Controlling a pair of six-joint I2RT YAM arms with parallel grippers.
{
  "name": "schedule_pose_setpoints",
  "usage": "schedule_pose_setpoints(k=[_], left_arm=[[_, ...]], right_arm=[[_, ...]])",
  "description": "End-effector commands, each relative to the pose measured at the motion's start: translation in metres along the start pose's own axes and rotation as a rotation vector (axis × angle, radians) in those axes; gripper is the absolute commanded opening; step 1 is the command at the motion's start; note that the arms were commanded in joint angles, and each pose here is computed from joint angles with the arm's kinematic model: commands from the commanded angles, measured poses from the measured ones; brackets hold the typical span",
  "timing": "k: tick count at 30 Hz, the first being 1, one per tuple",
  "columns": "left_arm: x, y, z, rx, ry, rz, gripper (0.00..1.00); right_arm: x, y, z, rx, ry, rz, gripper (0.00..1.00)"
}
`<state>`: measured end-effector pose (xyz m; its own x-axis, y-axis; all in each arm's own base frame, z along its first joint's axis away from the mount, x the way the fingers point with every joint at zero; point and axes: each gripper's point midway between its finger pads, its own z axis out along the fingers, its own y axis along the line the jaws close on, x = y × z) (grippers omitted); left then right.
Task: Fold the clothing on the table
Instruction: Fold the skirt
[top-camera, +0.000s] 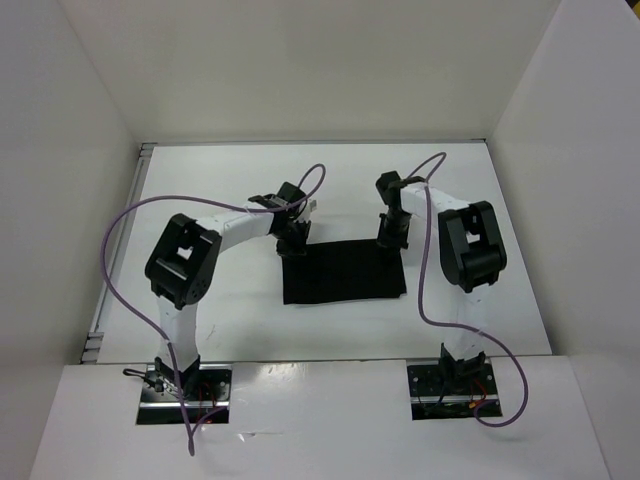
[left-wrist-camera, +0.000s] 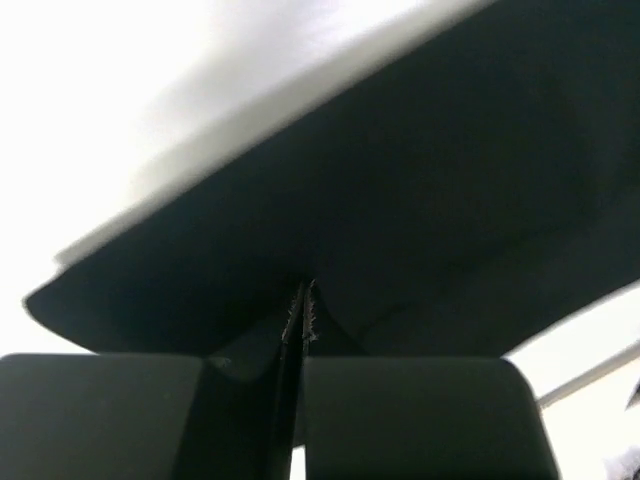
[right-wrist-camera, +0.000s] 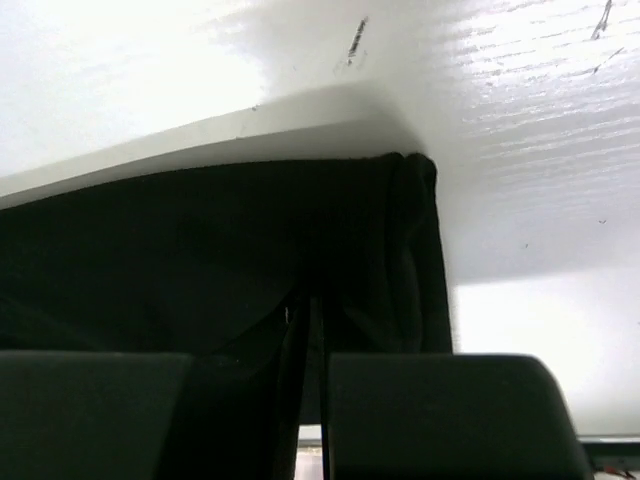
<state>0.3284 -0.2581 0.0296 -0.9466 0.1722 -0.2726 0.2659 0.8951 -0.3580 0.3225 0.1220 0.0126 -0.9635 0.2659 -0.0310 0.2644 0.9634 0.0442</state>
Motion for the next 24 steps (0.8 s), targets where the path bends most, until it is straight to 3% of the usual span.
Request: schedule_pose_setpoints(k=[1, 10, 14, 16, 17, 20, 22, 24], left_arm=[[-0.014, 0.022, 0.006, -0.056, -0.052, -0.032, 0.03], [-0.040, 0.080, 0.004, -0.133, -0.113, -0.174, 0.02], [-0.047, 0.082, -0.006, -0.118, -0.114, -0.182, 0.02], [-0.055, 0.068, -0.023, -0.069, -0.149, -0.156, 0.08], [-0.058, 0.062, -0.031, -0.045, -0.163, -0.148, 0.12], [-0.059, 0.035, -0.057, 0.030, -0.205, -0.108, 0.31], [-0.059, 0.016, -0.073, 0.069, -0.230, -0.075, 0.37], [-0.052, 0.004, -0.076, 0.112, -0.218, -0.057, 0.37]], right_arm=[[-0.014, 0.013, 0.012, -0.018, -0.041, -0.014, 0.11], [0.030, 0.059, 0.030, -0.114, 0.063, -0.139, 0.11], [0.010, 0.062, 0.003, -0.112, -0.045, -0.142, 0.12], [0.002, 0.064, -0.028, -0.143, -0.123, -0.154, 0.23], [0.001, 0.062, -0.037, -0.144, -0.150, -0.163, 0.33], [0.007, 0.054, -0.062, -0.163, -0.199, -0.173, 0.49], [0.017, 0.043, -0.063, -0.160, -0.179, -0.161, 0.50], [0.026, 0.036, -0.053, -0.141, -0.150, -0.151, 0.52]])
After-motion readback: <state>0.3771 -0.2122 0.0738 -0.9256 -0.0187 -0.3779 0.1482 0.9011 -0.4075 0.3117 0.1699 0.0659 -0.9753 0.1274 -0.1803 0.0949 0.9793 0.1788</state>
